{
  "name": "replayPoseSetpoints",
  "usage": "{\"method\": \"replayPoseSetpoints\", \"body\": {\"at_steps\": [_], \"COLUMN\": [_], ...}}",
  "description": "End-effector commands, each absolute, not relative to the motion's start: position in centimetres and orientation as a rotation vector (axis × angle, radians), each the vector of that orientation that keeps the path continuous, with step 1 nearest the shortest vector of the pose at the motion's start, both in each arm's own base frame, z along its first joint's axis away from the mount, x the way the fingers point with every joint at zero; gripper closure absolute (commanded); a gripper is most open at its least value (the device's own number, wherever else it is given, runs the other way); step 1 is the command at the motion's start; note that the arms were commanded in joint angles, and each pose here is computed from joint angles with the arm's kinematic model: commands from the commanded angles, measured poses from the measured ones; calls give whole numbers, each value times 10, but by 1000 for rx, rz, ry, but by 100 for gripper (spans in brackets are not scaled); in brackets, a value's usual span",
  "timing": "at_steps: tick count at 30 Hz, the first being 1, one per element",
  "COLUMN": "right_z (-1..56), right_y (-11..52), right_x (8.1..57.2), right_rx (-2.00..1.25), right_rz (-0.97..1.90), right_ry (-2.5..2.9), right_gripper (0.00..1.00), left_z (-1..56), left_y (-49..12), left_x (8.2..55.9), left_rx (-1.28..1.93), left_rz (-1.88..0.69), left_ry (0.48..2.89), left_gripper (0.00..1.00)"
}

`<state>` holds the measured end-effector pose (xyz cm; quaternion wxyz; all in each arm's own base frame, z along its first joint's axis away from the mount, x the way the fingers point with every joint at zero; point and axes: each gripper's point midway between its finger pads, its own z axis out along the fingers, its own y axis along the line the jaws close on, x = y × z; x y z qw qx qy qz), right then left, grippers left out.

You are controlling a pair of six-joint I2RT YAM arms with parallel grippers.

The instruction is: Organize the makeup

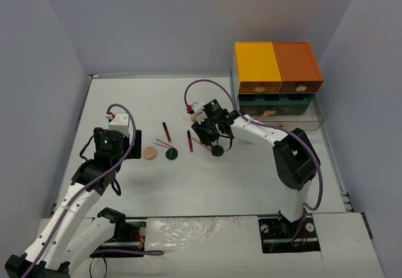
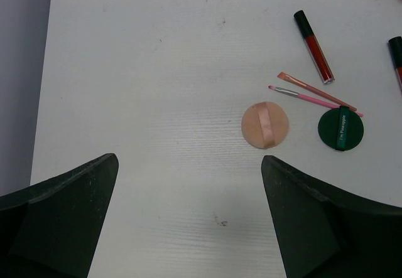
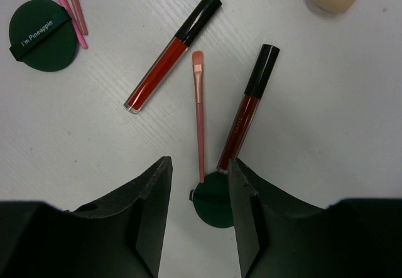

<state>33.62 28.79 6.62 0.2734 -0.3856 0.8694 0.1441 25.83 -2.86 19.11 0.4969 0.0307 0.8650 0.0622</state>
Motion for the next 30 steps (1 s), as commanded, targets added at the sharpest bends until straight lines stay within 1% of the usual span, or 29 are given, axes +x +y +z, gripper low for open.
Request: {"method": "replayPoseSetpoints", "body": {"at_steps": [1,7,22,25,28,30], "right_z": [83,60,16,10,10,14], "right_y": [308,313,303,300,297,296], "right_x": [349,350,348,344,339,336], "right_rx": [-1087,-1120,-1159,-1161,-1152,-1141], "right_rz": [385,362,277,279,281,281], "right_ry": [2253,2293,2378,2397,2408,2406], "right_gripper": [64,69,74,79,93,99], "left_z": [213,212,212,212,212,212], "left_y": [-30,-30,-28,-29,-29,-29], "left_x": [268,268,268,268,268,268], "left_rx": [59,63,64,65,65,65], "left_rz": [142,145,155,153,153,153], "left_ry": [2023,2024,2025,2025,2026,2025], "left_gripper": [3,3,3,3,3,3]}}
